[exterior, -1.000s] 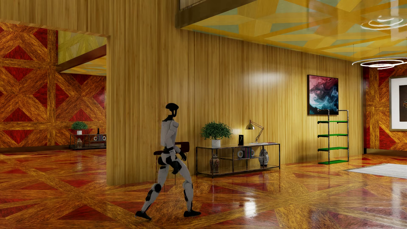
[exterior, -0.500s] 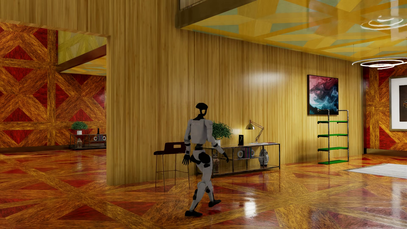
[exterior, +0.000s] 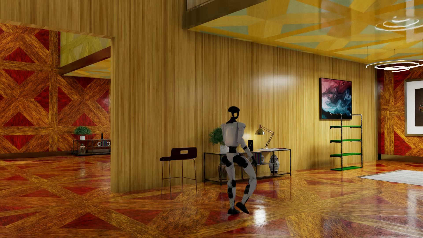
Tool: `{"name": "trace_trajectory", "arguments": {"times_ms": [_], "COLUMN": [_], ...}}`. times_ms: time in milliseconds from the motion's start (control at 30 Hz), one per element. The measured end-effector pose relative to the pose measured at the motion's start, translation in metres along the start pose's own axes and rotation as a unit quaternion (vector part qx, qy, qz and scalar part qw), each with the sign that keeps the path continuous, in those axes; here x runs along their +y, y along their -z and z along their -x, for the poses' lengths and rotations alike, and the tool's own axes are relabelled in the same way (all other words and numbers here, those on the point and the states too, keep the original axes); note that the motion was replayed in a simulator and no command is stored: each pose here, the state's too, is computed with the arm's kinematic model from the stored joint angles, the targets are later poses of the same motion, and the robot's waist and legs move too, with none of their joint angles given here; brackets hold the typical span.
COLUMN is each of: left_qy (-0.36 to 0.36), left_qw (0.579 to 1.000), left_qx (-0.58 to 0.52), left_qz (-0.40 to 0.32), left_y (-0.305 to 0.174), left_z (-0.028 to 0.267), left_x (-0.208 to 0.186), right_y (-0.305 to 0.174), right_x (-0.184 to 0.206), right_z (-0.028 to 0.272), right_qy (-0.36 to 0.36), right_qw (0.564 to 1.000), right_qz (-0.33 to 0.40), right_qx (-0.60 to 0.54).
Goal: Move towards the dark green shelves
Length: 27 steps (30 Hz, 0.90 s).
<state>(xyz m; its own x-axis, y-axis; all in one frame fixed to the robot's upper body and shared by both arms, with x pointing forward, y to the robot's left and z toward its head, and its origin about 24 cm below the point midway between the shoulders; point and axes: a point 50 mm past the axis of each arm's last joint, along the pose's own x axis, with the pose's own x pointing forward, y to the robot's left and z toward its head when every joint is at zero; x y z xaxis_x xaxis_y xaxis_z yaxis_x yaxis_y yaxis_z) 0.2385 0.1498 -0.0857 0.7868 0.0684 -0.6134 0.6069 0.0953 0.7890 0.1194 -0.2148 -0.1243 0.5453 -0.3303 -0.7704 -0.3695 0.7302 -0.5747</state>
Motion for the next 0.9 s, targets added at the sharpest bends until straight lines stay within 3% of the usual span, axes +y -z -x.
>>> {"name": "trace_trajectory", "arguments": {"times_ms": [133, 200, 267, 367, 433, 500, 567, 633, 700, 767, 800, 900], "left_qy": [-0.158, -0.176, -0.166, -0.080, 0.042, 0.178, 0.237, 0.248, 0.279, 0.317, 0.334, 0.382], "left_qw": [0.984, 0.981, 0.984, 0.996, 0.988, 0.968, 0.957, 0.948, 0.917, 0.887, 0.881, 0.892], "left_qx": [-0.066, -0.059, -0.020, 0.047, 0.132, 0.173, 0.165, 0.199, 0.246, 0.270, 0.270, 0.224], "left_qz": [-0.041, -0.059, -0.057, 0.003, 0.063, 0.027, -0.043, 0.032, 0.146, 0.199, 0.199, 0.092], "left_y": [-0.020, -0.008, 0.014, 0.029, 0.047, 0.056, 0.061, 0.069, 0.075, 0.081, 0.082, 0.082], "left_z": [-0.003, 0.000, 0.001, -0.005, 0.004, 0.027, 0.053, 0.085, 0.120, 0.147, 0.154, 0.155], "left_x": [0.092, 0.109, 0.104, 0.049, -0.016, -0.079, -0.119, -0.150, -0.178, -0.199, -0.205, -0.208], "right_y": [0.061, 0.077, 0.083, 0.096, 0.100, 0.094, 0.076, 0.048, 0.013, -0.029, -0.050, -0.093], "right_x": [0.035, 0.048, 0.055, 0.066, 0.082, 0.089, 0.082, 0.063, 0.042, 0.015, -0.001, -0.042], "right_z": [0.016, 0.022, 0.027, 0.047, 0.059, 0.056, 0.042, 0.024, 0.005, -0.012, -0.017, -0.024], "right_qy": [-0.077, -0.135, -0.147, -0.089, -0.111, -0.136, -0.106, -0.030, -0.019, -0.016, 0.001, 0.075], "right_qw": [0.989, 0.975, 0.971, 0.975, 0.967, 0.964, 0.974, 0.988, 0.997, 0.998, 0.995, 0.982], "right_qz": [0.032, 0.085, 0.095, -0.026, -0.072, -0.042, -0.009, -0.016, 0.014, 0.056, 0.081, 0.123], "right_qx": [0.125, 0.155, 0.163, 0.201, 0.219, 0.225, 0.201, 0.150, 0.072, -0.017, -0.057, -0.119]}}
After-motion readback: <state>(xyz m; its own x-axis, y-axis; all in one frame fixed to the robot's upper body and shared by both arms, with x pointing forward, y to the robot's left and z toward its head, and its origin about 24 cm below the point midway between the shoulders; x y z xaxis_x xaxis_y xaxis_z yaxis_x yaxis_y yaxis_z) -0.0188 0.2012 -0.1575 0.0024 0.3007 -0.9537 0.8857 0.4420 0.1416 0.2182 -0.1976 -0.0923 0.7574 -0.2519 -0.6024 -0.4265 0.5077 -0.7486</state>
